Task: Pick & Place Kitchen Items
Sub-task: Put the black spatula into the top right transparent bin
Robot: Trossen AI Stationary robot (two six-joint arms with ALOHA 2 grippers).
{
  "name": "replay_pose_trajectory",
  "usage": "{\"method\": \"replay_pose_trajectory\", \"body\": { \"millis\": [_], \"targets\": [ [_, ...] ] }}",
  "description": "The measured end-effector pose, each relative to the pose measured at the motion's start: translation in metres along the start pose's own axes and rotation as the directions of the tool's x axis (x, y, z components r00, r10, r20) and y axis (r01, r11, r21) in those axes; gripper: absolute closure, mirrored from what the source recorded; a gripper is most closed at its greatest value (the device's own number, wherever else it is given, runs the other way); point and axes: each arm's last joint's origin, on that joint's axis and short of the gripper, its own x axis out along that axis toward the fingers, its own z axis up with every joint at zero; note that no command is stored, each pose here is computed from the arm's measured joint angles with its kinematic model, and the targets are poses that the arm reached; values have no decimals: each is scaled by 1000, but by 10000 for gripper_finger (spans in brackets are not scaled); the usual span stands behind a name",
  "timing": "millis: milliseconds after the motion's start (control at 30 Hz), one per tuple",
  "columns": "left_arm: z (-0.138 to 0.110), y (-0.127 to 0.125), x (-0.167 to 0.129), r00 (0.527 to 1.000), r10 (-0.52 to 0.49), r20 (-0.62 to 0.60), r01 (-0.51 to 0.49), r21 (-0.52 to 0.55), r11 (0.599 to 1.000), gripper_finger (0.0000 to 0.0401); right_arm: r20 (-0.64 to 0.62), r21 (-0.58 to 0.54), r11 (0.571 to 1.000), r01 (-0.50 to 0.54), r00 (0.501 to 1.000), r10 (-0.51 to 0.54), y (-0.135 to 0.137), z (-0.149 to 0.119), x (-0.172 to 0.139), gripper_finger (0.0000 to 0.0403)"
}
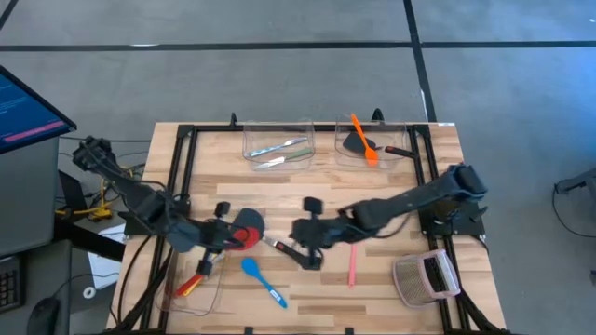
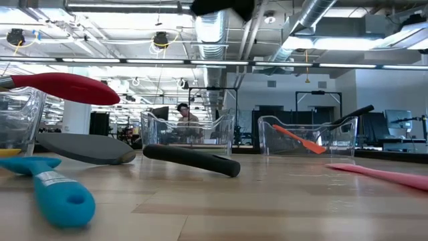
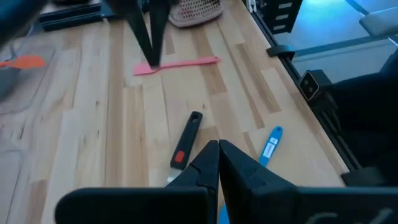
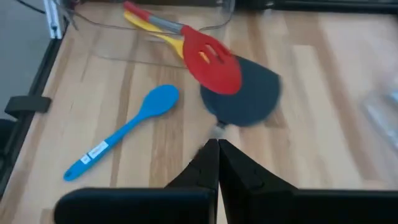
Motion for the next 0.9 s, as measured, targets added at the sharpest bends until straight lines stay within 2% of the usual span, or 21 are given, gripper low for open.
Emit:
{"method": "replay_pose_trajectory", "body": {
  "millis": [100,267,467,533,667,900],
  "targets": [
    [-12,0,-6,1000,-4,5,4,12,1000,399,6,13,999,-38,999,37,-13,0,27,403],
    [-28,0,-7,1000,-14,-7,15,30,999,399,-60,-6,997,-72,996,72,-32,-11,63,403],
    [-30,0,-7,1000,-16,-6,16,33,999,399,-95,26,971,-237,967,238,-47,-25,103,403],
    [-30,0,-8,1000,-16,-6,16,50,999,399,-90,6,960,-279,956,278,-51,-29,115,403],
    [-30,1,-9,1000,-17,-2,17,58,998,399,-125,-27,961,-277,954,271,-58,-39,130,403],
    [-30,1,-9,1000,-18,1,18,57,998,399,-132,4,962,-272,954,270,-61,-40,131,400]
  ]
}}
